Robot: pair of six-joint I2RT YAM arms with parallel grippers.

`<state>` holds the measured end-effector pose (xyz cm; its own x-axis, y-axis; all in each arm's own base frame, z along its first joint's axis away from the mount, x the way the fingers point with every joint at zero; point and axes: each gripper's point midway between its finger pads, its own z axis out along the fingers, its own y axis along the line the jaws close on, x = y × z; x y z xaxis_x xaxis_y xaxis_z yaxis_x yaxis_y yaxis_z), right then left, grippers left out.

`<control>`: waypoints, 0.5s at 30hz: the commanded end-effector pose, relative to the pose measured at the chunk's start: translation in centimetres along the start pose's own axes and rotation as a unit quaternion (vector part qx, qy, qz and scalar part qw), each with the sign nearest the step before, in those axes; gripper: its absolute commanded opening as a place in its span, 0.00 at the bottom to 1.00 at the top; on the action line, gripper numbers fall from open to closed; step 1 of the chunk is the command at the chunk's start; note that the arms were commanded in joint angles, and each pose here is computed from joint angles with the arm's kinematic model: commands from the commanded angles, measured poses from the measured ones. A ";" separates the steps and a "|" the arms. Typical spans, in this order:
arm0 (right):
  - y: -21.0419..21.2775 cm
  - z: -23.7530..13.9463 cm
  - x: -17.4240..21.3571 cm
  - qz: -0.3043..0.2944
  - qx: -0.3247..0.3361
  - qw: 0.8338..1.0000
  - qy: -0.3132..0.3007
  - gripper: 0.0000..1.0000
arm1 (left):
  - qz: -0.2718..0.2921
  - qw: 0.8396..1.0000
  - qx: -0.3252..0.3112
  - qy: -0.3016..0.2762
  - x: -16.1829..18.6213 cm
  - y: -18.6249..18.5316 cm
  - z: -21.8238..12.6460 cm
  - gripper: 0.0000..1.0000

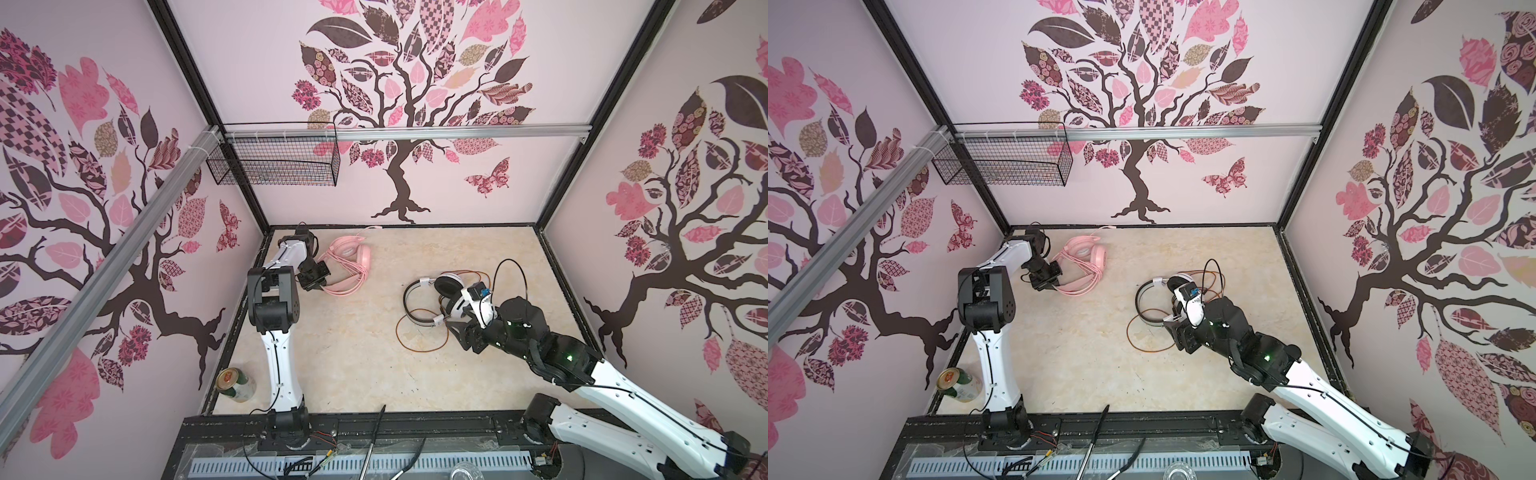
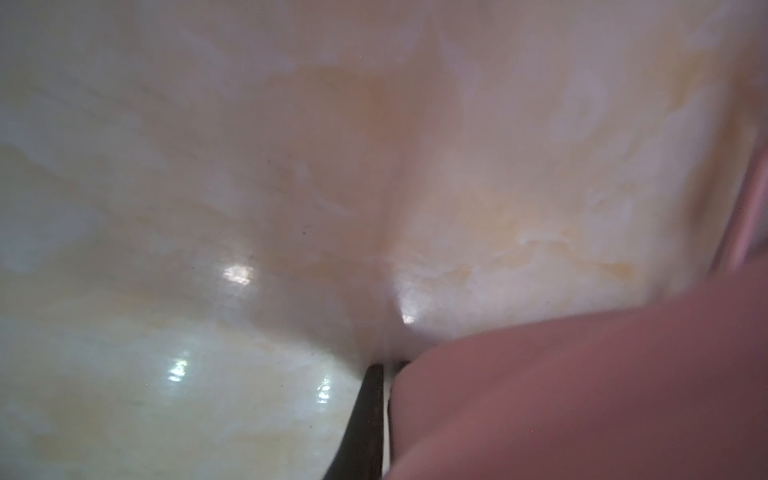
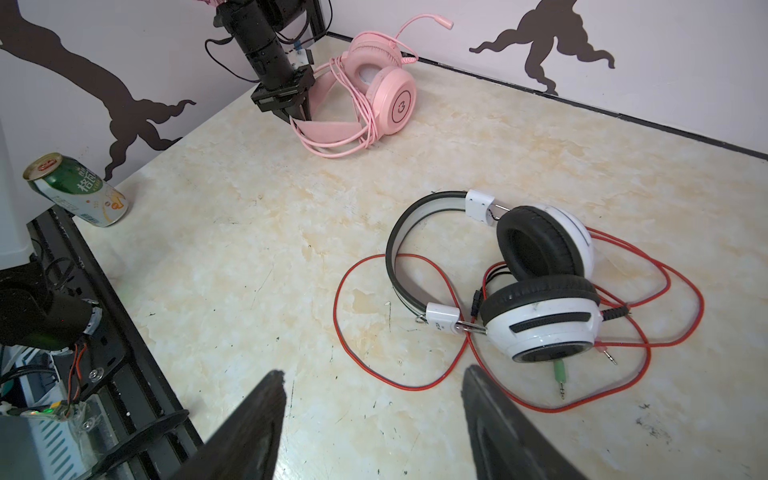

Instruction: Wrap the headphones

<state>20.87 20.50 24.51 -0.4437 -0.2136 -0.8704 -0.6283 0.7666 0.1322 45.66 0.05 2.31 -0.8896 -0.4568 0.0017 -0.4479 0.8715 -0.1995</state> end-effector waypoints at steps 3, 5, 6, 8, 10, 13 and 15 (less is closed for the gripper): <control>0.3 0.0 -0.6 0.011 -0.009 1.000 -0.008 0.70 | 0.017 1.000 0.014 -0.012 -1.1 -0.7 -1.2 0.18; 0.4 0.1 -0.6 0.012 -0.012 1.000 -0.008 0.70 | 0.017 1.000 0.013 -0.013 -1.2 -0.5 -1.2 0.28; 0.4 0.1 -0.6 0.013 -0.012 1.000 -0.009 0.70 | 0.017 1.000 0.013 -0.014 -1.2 -0.5 -1.3 0.30; 0.4 0.1 -0.5 0.014 -0.012 1.000 -0.008 0.70 | 0.018 1.000 0.013 -0.015 -1.3 -0.5 -1.3 0.39; 0.4 0.1 -0.5 0.015 -0.011 1.000 -0.008 0.70 | 0.017 1.000 0.013 -0.021 -1.4 -0.5 -1.7 0.44; 0.3 0.0 -0.5 0.017 -0.011 1.000 -0.007 0.70 | 0.015 0.999 0.014 -0.034 -1.6 -0.7 -2.7 0.52; 0.4 0.0 -0.5 0.019 -0.011 1.000 -0.005 0.70 | 0.014 0.998 0.019 -0.051 -1.8 -0.9 -4.0 0.53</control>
<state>20.87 20.77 24.66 -0.4542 -0.1927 -0.8698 -0.6263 0.7635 0.1579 46.20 0.34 2.96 -0.8958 -0.4441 -0.0156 -0.4319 0.8783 -0.2052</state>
